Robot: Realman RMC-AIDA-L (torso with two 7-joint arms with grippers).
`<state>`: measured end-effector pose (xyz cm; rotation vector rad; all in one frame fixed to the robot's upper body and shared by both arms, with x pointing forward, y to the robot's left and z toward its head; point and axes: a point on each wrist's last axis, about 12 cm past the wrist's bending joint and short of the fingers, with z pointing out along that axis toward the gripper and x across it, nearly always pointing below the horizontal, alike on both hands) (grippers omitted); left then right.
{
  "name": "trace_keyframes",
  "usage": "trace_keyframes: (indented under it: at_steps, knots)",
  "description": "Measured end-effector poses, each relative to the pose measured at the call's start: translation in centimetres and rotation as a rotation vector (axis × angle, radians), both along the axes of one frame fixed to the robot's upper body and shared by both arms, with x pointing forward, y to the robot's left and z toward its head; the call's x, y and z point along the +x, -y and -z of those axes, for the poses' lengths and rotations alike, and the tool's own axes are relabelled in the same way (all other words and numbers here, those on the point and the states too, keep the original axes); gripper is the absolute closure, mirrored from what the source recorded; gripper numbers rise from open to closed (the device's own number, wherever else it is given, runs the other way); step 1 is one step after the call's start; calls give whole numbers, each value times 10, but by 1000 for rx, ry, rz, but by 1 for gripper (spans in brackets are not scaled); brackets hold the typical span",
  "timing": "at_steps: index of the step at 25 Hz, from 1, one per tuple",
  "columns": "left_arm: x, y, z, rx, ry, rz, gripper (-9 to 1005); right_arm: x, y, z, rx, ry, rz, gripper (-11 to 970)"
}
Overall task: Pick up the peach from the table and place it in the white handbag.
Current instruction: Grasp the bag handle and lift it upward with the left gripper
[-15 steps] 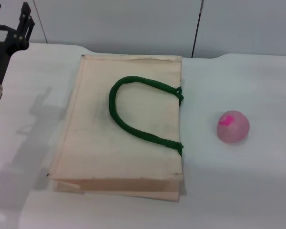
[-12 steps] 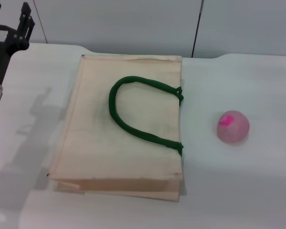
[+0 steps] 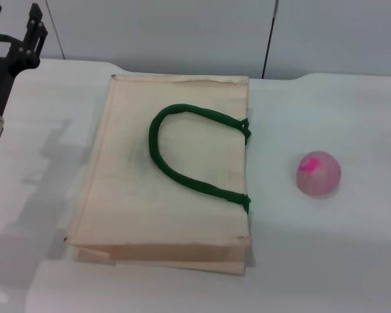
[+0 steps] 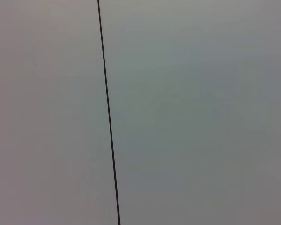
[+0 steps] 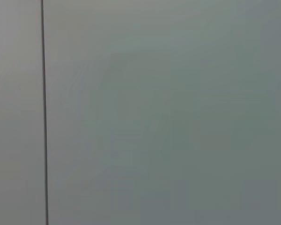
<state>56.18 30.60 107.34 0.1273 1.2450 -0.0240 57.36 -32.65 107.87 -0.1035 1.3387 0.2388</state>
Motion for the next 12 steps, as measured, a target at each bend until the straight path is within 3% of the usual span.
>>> trace_keyframes:
  at_steps: [7, 12]
  knots:
    - [0, 2, 2, -22, -15, 15, 333, 1, 1, 1, 27, -26, -15, 155]
    - [6, 1, 4, -119, -85, 91, 334, 9, 2, -1, 66, -94, -79, 155]
